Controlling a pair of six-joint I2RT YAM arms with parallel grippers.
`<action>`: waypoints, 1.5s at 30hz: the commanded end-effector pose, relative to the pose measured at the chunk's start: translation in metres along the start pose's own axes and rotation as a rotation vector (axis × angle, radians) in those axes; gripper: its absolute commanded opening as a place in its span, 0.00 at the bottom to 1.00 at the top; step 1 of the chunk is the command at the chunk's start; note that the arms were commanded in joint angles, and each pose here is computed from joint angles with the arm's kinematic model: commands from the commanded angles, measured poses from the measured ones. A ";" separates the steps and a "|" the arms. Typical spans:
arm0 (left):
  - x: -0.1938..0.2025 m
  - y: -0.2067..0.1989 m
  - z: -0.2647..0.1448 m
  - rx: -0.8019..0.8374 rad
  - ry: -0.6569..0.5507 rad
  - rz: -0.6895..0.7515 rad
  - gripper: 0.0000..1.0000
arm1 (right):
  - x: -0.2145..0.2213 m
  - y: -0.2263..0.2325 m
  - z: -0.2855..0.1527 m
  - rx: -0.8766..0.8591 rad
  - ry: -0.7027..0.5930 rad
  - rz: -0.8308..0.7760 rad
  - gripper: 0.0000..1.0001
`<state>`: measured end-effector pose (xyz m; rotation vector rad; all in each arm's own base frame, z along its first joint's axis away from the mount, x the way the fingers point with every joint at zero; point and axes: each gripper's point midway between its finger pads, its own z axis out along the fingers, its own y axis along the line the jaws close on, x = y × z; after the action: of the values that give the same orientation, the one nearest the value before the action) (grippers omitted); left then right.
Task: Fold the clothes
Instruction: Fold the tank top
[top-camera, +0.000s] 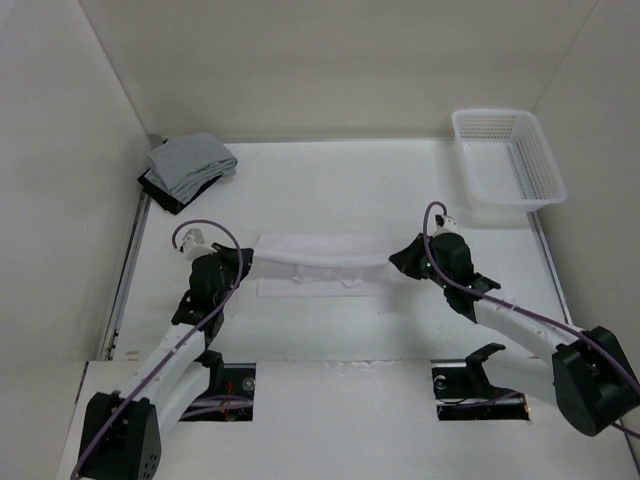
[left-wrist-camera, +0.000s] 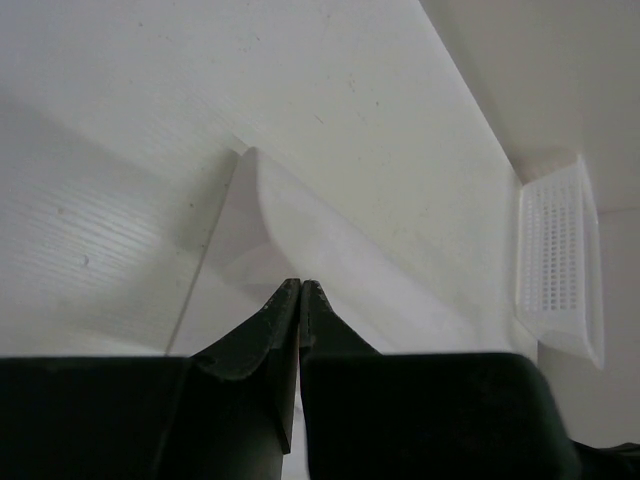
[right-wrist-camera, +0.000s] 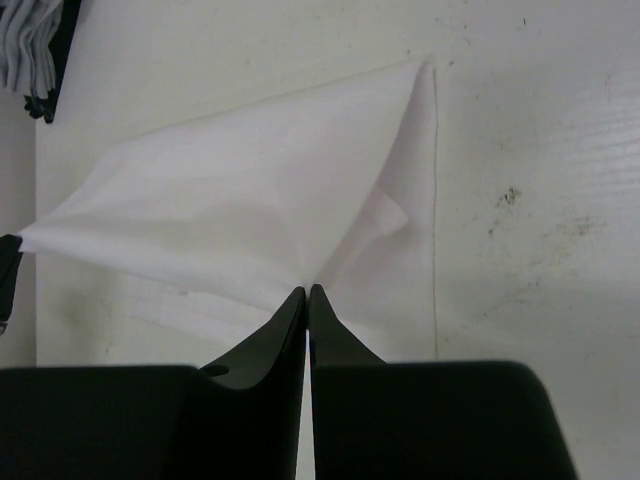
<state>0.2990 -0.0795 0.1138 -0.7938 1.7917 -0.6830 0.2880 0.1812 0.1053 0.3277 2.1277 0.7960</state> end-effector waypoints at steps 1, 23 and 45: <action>0.012 0.007 -0.015 0.033 0.016 -0.019 0.01 | 0.011 -0.004 -0.007 0.012 -0.025 0.021 0.06; 0.043 0.043 -0.042 0.019 0.098 -0.027 0.20 | 0.058 -0.042 -0.036 0.138 0.000 0.113 0.35; 0.171 -0.063 -0.013 0.199 0.411 0.132 0.17 | 0.044 -0.049 0.016 0.109 0.097 0.132 0.50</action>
<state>0.2427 -0.2395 0.0476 -0.3907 2.1805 -0.8842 0.2666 0.1603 0.0320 0.5167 2.2891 0.6974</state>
